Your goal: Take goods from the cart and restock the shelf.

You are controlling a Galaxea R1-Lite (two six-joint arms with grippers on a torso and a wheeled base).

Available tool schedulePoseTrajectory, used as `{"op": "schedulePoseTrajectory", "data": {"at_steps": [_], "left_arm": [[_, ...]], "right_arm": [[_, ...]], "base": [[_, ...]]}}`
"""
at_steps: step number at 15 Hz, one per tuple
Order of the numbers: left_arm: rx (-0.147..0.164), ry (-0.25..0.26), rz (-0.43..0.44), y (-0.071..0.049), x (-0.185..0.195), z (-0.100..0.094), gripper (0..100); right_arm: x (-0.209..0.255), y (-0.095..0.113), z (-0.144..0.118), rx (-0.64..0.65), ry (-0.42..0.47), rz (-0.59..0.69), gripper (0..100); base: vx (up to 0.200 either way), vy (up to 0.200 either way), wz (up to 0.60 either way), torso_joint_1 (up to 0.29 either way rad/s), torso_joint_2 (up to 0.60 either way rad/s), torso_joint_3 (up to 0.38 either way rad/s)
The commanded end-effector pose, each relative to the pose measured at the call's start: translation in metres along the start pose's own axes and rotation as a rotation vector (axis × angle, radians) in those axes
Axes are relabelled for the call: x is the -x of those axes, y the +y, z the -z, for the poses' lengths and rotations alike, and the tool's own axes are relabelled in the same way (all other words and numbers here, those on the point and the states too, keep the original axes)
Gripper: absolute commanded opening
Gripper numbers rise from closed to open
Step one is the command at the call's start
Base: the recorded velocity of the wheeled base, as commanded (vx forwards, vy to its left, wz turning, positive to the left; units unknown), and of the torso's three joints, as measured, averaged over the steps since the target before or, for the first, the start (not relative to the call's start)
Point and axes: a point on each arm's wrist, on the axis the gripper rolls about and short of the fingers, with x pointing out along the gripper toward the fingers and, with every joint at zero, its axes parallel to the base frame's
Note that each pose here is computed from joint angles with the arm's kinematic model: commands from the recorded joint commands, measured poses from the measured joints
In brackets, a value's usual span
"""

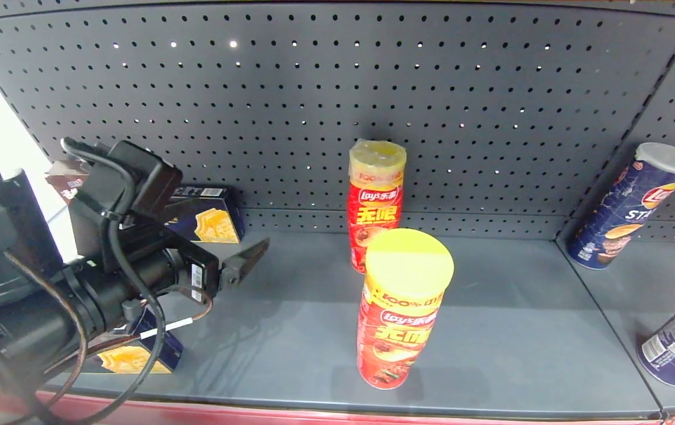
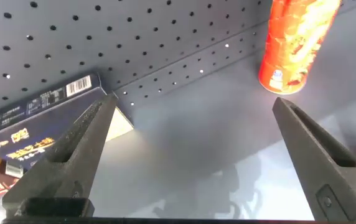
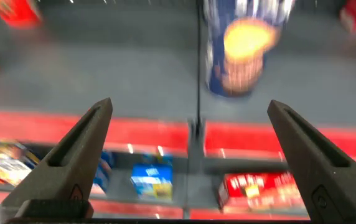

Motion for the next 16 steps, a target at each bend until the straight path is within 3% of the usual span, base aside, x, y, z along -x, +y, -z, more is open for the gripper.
{"op": "schedulePoseTrajectory", "data": {"at_steps": [1, 2, 5, 7, 12, 16], "left_arm": [[0.003, -0.010, -0.005, 0.002, 0.005, -0.001, 100], [0.005, -0.008, -0.008, 0.002, 0.005, -0.001, 100], [0.005, -0.003, -0.029, 0.007, 0.005, 0.001, 100], [0.005, 0.001, -0.029, 0.007, 0.005, 0.001, 100], [0.002, -0.005, -0.032, 0.008, 0.009, 0.000, 100], [0.002, -0.014, -0.033, 0.008, 0.008, -0.003, 100]], "right_arm": [[-0.045, 0.003, -0.093, 0.027, 0.092, -0.279, 100], [-0.065, 0.008, -0.089, 0.084, 0.177, -0.425, 100], [-0.100, 0.030, -0.080, 0.156, 0.313, -0.665, 100], [-0.121, 0.047, -0.073, 0.186, 0.372, -0.680, 100], [-0.176, 0.090, -0.061, 0.190, 0.377, -0.597, 100], [-0.200, 0.112, -0.056, 0.203, 0.408, -0.577, 100]], "base": [[0.000, 0.000, 0.00, 0.000, 0.00, 0.000], [0.000, 0.000, 0.00, 0.000, 0.00, 0.000], [0.000, 0.000, 0.00, 0.000, 0.00, 0.000], [0.000, 0.000, 0.00, 0.000, 0.00, 0.000], [0.000, 0.000, 0.00, 0.000, 0.00, 0.000], [0.000, 0.000, 0.00, 0.000, 0.00, 0.000]]}}
